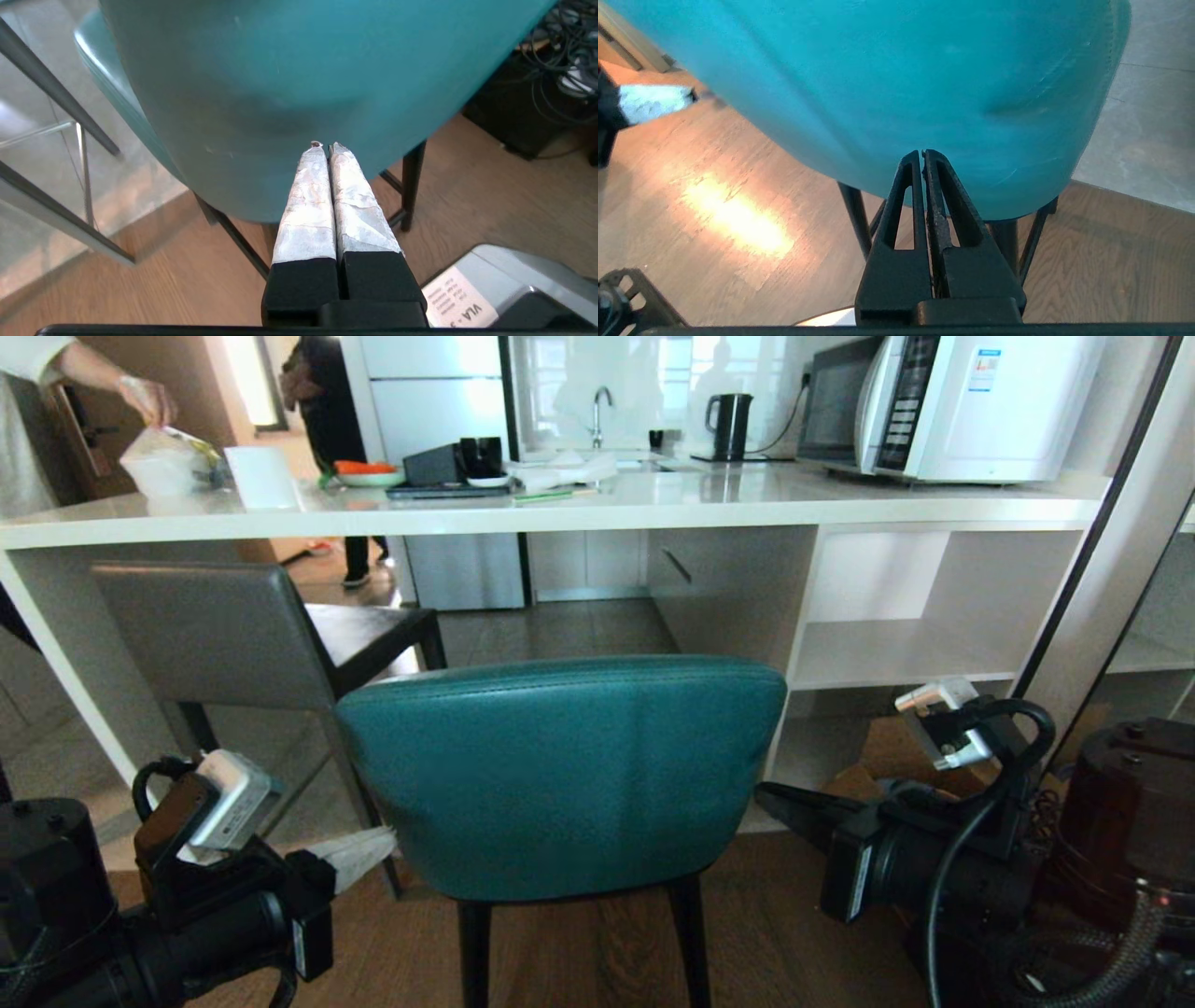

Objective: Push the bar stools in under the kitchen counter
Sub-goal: Push the blue chair back under the dining table

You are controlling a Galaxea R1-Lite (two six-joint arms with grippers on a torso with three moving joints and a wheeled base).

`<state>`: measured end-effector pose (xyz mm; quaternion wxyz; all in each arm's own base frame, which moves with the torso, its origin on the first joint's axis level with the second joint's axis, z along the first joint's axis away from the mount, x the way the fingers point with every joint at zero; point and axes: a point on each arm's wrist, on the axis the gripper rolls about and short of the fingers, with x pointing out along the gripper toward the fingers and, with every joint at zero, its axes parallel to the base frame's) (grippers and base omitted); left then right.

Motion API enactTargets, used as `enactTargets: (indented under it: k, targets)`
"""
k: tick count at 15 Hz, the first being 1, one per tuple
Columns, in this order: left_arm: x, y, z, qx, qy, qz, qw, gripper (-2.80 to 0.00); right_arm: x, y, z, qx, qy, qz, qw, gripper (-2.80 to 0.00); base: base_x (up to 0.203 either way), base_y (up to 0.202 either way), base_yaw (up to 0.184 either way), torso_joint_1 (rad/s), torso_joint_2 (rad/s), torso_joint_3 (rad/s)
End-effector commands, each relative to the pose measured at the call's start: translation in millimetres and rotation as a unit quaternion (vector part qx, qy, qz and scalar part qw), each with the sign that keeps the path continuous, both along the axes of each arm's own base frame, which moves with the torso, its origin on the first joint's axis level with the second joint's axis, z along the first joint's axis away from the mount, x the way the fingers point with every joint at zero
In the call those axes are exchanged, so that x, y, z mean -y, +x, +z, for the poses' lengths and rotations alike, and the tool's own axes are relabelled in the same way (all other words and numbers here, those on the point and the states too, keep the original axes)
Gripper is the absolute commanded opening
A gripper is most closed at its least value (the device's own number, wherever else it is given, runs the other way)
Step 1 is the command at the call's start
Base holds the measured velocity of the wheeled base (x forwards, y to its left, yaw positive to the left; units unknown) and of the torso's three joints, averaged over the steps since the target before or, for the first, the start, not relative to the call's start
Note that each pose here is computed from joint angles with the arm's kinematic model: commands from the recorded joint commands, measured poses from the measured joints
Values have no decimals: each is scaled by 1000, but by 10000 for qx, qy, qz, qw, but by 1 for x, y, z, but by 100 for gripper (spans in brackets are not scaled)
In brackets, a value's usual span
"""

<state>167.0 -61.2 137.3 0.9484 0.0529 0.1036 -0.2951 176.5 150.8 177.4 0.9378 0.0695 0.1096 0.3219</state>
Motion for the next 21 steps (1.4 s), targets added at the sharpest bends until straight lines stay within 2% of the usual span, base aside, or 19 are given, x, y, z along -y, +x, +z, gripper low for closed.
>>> enactTargets:
  k: [1, 5, 10, 18, 21]
  targets:
    - [0, 0, -2, -32, 6, -17, 10000, -280, 2, 3, 0, 7, 9, -82, 10000, -280, 0, 0, 0, 0, 0, 0]
    - [-1, -2, 0, 1, -47, 29, 10000, -280, 7, 7, -1, -15, 1, -197, 9998, -280, 0, 0, 0, 0, 0, 0]
    - [-2, -2, -4, -131, -48, 55, 9999, -280, 9, 9, -1, -17, 0, -263, 9997, -280, 0, 0, 0, 0, 0, 0]
    - [-2, -3, -4, -110, -39, 52, 9999, -280, 4, 17, -3, -44, -26, -233, 9997, -280, 0, 0, 0, 0, 0, 0]
    - [-2, -2, -4, -95, 2, 189, 9998, -280, 3, 18, -3, -56, -35, -233, 9997, -280, 0, 0, 0, 0, 0, 0]
